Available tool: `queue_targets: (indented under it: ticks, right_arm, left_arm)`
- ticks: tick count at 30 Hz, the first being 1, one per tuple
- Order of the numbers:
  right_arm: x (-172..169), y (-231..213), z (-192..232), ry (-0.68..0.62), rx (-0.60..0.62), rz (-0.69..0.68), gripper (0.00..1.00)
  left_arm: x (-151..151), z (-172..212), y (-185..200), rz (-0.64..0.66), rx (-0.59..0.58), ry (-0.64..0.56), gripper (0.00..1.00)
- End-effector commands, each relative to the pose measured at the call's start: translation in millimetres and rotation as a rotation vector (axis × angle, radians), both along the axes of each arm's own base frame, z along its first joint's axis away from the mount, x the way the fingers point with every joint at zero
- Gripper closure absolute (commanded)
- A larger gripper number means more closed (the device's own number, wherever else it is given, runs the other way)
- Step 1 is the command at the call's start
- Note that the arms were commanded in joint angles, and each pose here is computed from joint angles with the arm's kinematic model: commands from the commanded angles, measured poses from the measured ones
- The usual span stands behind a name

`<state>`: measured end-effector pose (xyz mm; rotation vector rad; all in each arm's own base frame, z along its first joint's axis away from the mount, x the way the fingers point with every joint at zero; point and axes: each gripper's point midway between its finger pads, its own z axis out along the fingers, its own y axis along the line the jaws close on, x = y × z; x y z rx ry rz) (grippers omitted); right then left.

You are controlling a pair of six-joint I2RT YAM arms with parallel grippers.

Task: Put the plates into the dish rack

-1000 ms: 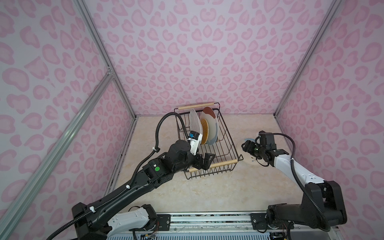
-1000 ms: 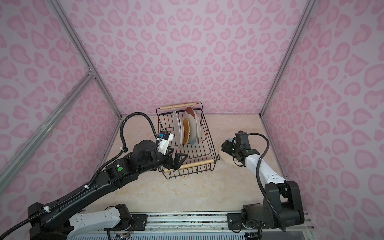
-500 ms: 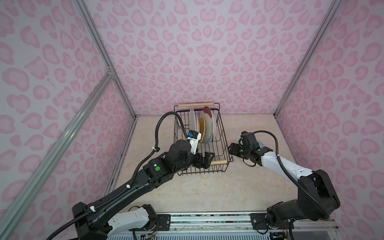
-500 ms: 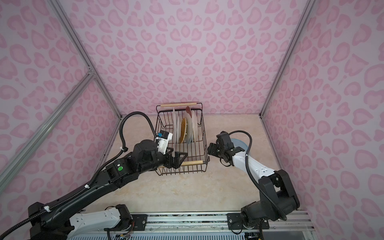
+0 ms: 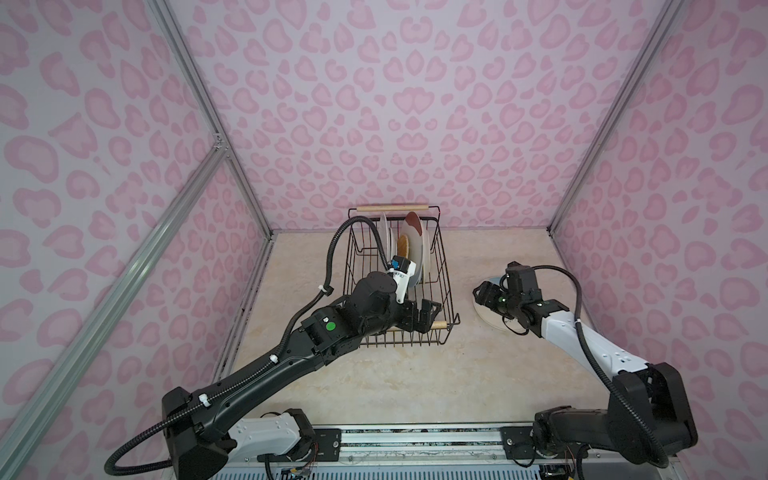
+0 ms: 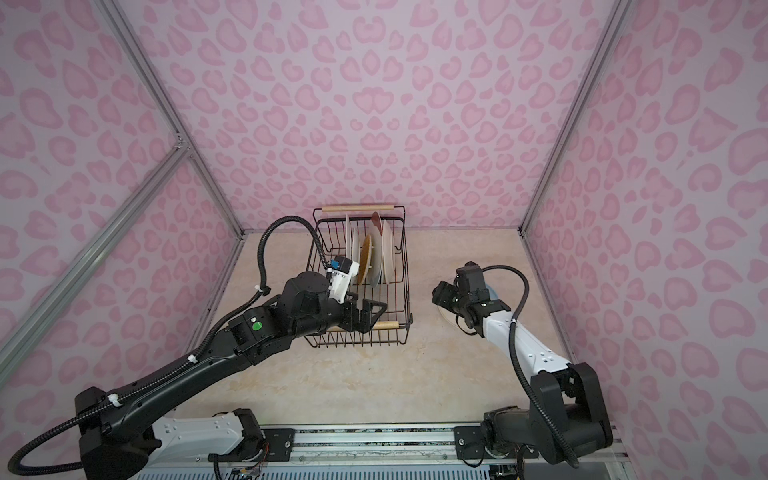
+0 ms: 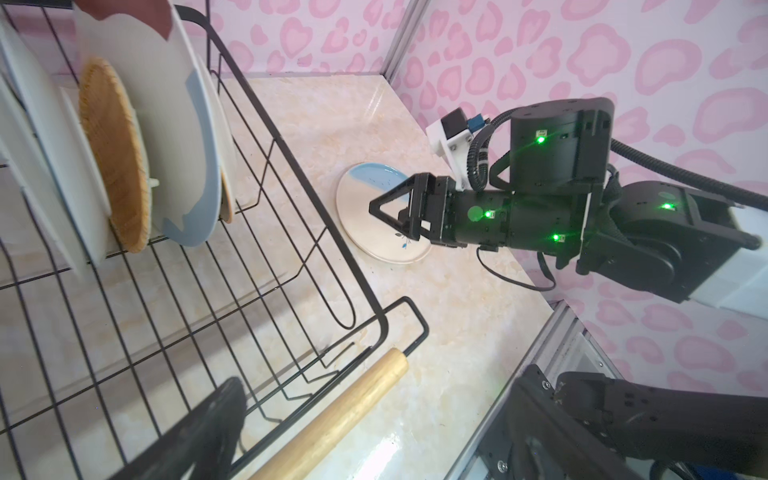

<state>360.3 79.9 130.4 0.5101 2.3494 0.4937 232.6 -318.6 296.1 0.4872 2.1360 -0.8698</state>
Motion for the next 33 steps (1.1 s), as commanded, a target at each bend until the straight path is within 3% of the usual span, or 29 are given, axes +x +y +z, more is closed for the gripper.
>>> queue_targets:
  ticks: [1,10,13,19,27,33]
  right_arm:
    - [-6,-36,-5,0.011,-0.041,-0.06,0.21]
    - [-13,-155,-38,0.14,-0.098,-0.362,0.13]
    - [-2,-169,-48,0.165,-0.126,-0.378,0.16]
    - [7,-160,-85,0.273,-0.057,-0.309,0.25]
    - [-9,-143,-121,0.38,-0.046,-0.253,0.48]
    - [-22,-138,-138,0.437,-0.04,-0.244,0.86]
  left_arm:
    - [-3,10,-24,-0.066,-0.003,-0.027,0.0]
    - [-18,5,-89,-0.186,0.044,-0.036,0.01]
    - [-24,-5,-97,-0.204,0.047,-0.014,0.01]
    - [-25,-6,-87,-0.18,0.044,-0.02,0.01]
    - [-28,-3,-74,-0.154,0.028,-0.028,0.01]
    - [-29,1,-58,-0.114,0.005,-0.042,0.01]
